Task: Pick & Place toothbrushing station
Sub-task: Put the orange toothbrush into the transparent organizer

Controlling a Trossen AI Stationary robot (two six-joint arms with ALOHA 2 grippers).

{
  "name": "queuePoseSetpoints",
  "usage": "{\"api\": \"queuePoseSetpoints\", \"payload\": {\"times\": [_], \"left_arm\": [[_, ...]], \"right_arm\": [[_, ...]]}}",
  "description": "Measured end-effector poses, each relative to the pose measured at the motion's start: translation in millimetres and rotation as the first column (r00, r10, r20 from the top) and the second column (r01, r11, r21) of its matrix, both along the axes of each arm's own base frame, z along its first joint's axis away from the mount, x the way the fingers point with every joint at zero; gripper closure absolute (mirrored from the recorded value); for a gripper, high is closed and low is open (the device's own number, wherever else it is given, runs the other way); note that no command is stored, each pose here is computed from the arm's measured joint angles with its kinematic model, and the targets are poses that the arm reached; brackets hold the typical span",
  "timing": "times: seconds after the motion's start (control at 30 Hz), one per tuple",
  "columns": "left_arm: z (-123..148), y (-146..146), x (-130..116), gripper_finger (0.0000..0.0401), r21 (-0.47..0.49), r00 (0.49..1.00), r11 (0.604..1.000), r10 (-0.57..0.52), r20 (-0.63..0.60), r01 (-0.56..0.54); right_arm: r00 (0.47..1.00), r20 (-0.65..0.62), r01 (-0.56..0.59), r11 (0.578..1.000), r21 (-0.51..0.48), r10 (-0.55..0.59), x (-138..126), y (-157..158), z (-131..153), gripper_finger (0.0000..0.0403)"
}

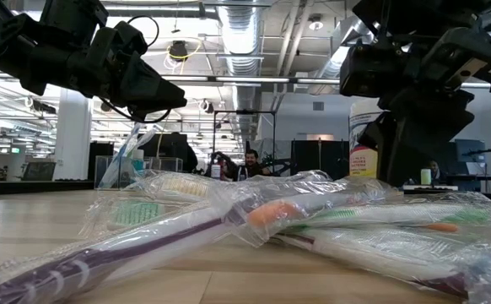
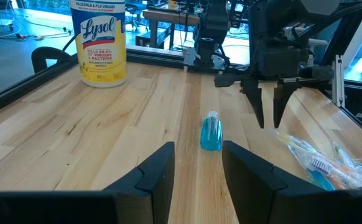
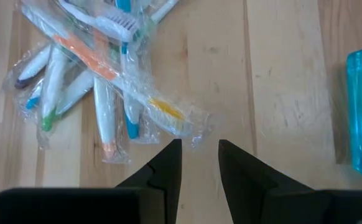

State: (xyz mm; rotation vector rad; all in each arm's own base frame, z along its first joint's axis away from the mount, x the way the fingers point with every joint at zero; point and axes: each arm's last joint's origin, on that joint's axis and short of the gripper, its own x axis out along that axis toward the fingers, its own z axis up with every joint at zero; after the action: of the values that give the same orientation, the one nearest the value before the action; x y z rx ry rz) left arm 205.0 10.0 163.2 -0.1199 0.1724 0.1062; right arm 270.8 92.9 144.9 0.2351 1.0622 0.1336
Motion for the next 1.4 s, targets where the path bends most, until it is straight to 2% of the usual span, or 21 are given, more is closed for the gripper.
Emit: {"api": "queuePoseSetpoints", "payload": {"times": [0.27, 0.43, 0.63, 0.8, 1.23, 1.4], "left_arm": [[0.0, 0.0, 0.0, 0.0272, 0.0, 1.0, 1.0, 0.0, 0.0, 0.0], [-0.9, 0.0, -0.5, 0.0272, 0.0, 1.0, 1.0, 0.0, -0.004, 0.0], [-0.9, 0.0, -0.5, 0.0272, 0.001, 1.0, 1.0, 0.0, -0.004, 0.0], [-1.0, 0.0, -0.6, 0.0272, 0.001, 1.0, 1.0, 0.0, -0.004, 0.0], [-1.2, 0.0, -0.7, 0.0272, 0.004, 1.0, 1.0, -0.001, -0.005, 0.001], [-1.1, 0.0, -0.7, 0.0272, 0.004, 1.0, 1.0, -0.001, -0.005, 0.001]], "right_arm": [[1.0, -0.019, -0.008, 1.0, -0.009, 0.008, 8.3, -1.8, -18.9, 0.0306], [1.0, -0.022, -0.02, 0.999, 0.049, 0.021, 15.8, -6.4, -27.8, 0.0306], [1.0, -0.021, -0.021, 0.998, 0.055, 0.022, 14.9, -10.7, -23.6, 0.0306], [0.998, 0.028, -0.055, 0.997, 0.06, 0.054, 14.5, -8.3, -14.4, 0.0306], [0.993, 0.08, -0.089, 0.995, 0.052, 0.085, 17.6, -7.0, -11.7, 0.0306], [0.992, 0.089, -0.096, 0.994, 0.048, 0.091, 18.3, -7.3, -11.4, 0.0337]]}}
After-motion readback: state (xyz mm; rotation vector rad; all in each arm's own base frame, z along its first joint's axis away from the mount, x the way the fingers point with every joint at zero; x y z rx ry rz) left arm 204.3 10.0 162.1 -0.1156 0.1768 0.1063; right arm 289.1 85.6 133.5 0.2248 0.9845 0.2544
